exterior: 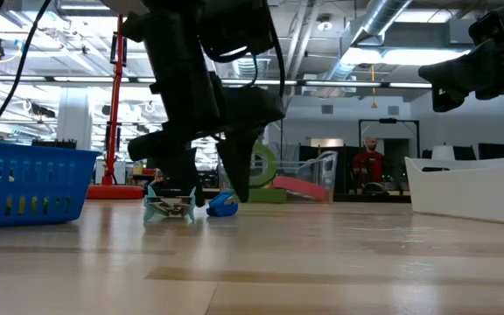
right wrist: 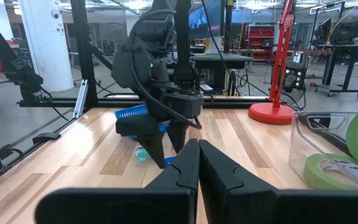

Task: Pick and place Stapler, Stapler remover, tape
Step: Put the blue stapler into the blue bin, then put the light blue stapler remover into the white bin

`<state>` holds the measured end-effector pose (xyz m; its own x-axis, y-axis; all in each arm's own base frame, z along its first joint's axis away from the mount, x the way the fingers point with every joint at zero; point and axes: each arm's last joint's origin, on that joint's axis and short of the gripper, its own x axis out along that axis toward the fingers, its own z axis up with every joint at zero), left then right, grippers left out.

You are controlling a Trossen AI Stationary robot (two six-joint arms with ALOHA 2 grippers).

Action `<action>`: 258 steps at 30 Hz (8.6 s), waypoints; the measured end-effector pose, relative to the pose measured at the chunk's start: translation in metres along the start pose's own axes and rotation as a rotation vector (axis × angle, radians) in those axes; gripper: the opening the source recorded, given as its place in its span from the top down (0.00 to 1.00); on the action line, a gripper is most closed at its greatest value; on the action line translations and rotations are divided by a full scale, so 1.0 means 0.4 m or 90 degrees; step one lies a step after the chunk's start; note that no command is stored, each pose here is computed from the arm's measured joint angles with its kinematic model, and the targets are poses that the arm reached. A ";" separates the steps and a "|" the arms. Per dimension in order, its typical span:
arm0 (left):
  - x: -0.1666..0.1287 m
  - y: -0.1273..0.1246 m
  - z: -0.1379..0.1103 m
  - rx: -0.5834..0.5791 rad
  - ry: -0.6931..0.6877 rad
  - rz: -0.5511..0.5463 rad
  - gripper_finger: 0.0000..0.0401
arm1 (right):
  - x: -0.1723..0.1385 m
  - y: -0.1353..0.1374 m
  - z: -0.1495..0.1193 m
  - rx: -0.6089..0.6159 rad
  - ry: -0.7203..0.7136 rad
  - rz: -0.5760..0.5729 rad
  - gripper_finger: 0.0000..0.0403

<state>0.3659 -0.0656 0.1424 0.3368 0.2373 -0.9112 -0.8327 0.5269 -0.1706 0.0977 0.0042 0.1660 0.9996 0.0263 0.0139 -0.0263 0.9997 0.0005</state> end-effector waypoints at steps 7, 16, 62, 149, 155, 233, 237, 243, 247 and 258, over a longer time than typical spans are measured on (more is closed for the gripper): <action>0.012 0.014 -0.011 0.004 0.015 0.007 0.38 | 0.000 0.000 0.000 0.000 0.000 0.000 1.00; 0.012 0.010 -0.009 0.003 0.013 -0.003 0.59 | 0.000 0.000 0.000 0.000 0.000 0.000 1.00; -0.212 0.015 0.062 0.078 -0.067 -0.160 0.81 | 0.000 0.000 0.000 0.000 0.000 0.000 1.00; -0.243 0.266 -0.159 0.719 0.288 -0.199 0.81 | 0.000 0.000 0.000 0.000 0.000 0.000 1.00; -0.243 0.266 -0.159 0.690 0.289 -0.188 0.79 | 0.000 0.000 0.000 0.000 0.000 0.000 1.00; -0.203 -0.028 0.082 -0.083 0.219 -0.133 0.63 | 0.000 0.000 0.000 0.000 0.000 0.000 1.00; -0.171 -0.036 0.068 -0.086 0.229 -0.113 0.63 | 0.000 0.000 0.000 0.000 0.000 0.000 1.00; -0.136 -0.039 0.059 -0.095 0.234 -0.090 0.63 | 0.000 0.000 0.000 0.000 0.000 0.000 1.00; -0.129 -0.023 0.048 -0.079 0.243 -0.072 0.63 | 0.000 0.000 0.000 0.000 0.000 0.000 1.00; -0.146 0.031 0.024 -0.074 0.316 0.005 0.63 | 0.000 0.000 0.000 0.000 -0.001 0.000 1.00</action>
<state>0.3400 -0.0649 0.1972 0.1049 -0.1908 -0.9760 -0.8873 0.4252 -0.1785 0.0977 0.0042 0.1662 0.9995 0.0263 0.0154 -0.0263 0.9997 0.0006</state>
